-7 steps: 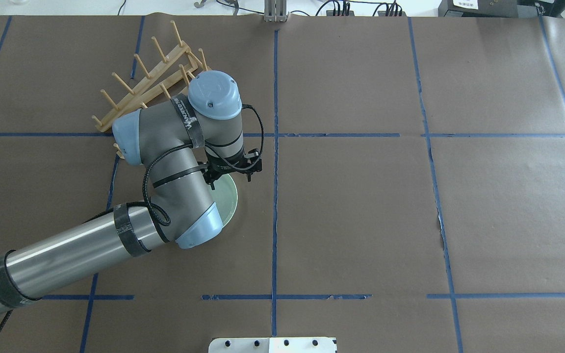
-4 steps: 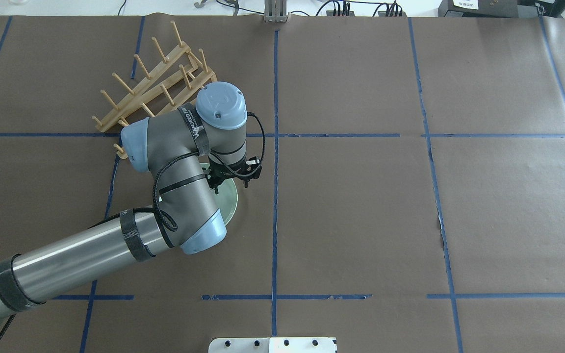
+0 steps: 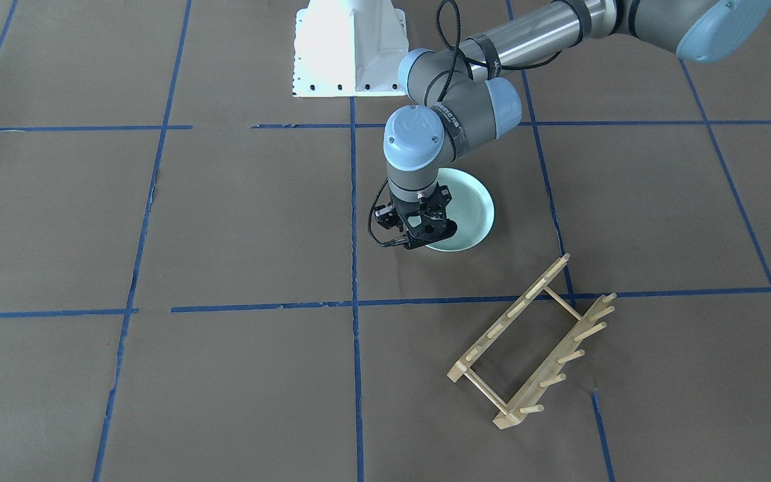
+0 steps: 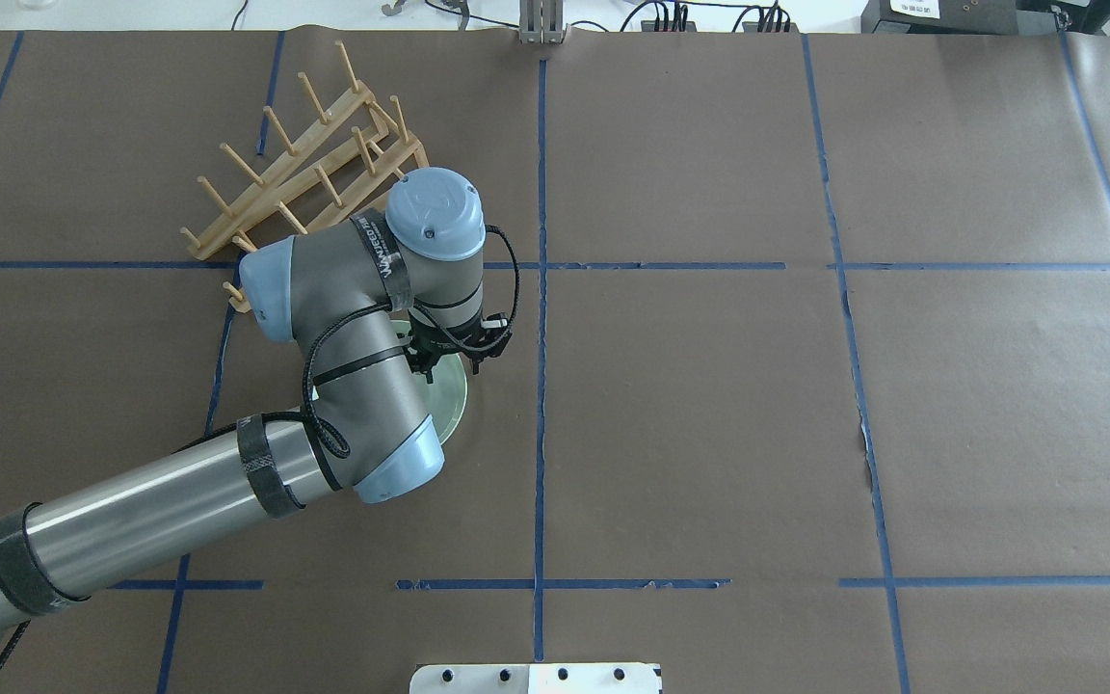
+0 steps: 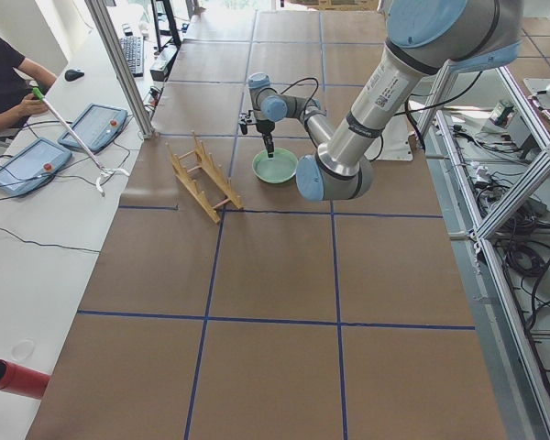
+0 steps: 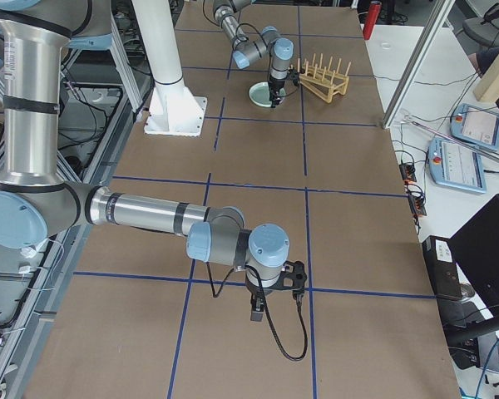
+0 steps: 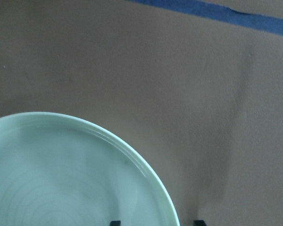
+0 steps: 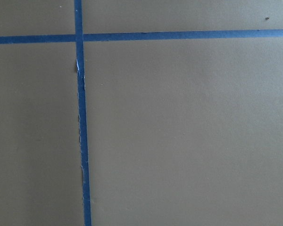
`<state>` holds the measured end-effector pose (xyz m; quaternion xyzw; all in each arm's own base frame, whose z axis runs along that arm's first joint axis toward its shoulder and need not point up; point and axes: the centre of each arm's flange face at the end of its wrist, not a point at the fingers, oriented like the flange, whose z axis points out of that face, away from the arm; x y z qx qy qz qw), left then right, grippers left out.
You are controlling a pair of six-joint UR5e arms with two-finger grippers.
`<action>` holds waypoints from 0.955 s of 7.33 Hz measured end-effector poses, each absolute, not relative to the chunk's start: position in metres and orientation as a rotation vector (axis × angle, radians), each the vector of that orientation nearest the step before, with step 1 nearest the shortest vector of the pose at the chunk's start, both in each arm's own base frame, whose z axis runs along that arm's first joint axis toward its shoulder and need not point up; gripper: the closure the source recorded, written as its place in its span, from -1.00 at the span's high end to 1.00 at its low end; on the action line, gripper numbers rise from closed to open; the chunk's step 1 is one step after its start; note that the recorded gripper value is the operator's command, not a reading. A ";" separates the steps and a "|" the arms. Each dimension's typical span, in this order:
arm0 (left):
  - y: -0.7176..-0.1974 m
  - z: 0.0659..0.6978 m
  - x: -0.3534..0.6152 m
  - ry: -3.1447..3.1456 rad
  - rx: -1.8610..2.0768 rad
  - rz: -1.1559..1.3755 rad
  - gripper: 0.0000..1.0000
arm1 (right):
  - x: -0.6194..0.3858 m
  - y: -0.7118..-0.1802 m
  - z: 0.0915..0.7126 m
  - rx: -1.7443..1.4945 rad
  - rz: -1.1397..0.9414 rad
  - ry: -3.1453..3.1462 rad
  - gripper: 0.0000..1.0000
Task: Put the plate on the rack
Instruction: 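Close the left gripper on the plate rim nearest the robot, then lift the plate with the left gripper and tilt it upright above the rack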
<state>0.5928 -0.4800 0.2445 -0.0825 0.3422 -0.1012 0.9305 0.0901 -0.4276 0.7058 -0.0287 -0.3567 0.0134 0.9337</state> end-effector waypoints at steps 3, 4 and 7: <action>-0.480 0.245 0.593 0.701 -0.169 -0.206 -1.00 | 0.090 -0.428 0.706 -0.059 0.027 -0.730 1.00; -0.480 0.244 0.593 0.703 -0.169 -0.206 -1.00 | 0.090 -0.428 0.706 -0.059 0.027 -0.730 1.00; -0.497 0.214 0.563 0.785 -0.142 -0.275 -1.00 | 0.090 -0.428 0.706 -0.059 0.027 -0.730 1.00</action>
